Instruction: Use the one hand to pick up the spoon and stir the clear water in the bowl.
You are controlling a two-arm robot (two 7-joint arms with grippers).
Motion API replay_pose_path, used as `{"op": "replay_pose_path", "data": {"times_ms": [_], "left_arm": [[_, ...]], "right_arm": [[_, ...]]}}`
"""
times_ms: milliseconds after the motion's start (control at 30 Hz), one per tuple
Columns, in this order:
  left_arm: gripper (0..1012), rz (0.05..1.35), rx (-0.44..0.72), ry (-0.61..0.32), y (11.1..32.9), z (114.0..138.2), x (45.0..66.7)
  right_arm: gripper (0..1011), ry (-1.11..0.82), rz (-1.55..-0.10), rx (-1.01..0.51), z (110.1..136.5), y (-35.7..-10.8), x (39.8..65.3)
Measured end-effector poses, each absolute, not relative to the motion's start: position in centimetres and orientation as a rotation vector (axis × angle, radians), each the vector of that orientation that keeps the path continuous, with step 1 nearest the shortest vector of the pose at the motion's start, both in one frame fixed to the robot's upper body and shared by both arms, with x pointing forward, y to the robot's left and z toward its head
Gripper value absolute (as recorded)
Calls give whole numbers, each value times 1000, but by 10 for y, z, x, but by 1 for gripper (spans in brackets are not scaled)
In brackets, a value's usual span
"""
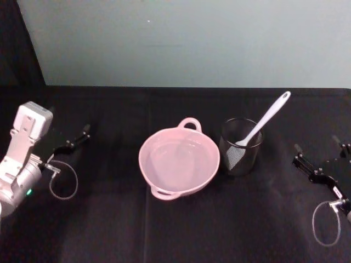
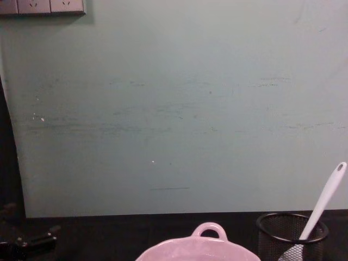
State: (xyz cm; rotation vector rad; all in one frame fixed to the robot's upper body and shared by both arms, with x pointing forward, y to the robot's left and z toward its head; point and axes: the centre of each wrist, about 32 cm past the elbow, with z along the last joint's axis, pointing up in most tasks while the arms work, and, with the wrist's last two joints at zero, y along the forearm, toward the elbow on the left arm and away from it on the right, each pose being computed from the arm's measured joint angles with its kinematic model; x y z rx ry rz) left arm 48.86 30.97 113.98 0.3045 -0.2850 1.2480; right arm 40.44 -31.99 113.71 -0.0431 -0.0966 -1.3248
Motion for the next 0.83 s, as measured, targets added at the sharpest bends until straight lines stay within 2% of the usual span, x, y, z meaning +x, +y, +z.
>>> {"op": "replay_pose_path", "data": {"times_ms": [833], "left_arm": [[1011,1248,304,-285,310,1140,489]], "right_arm": [[1003,-99,-1322,-41,1139,-321,403]]}}
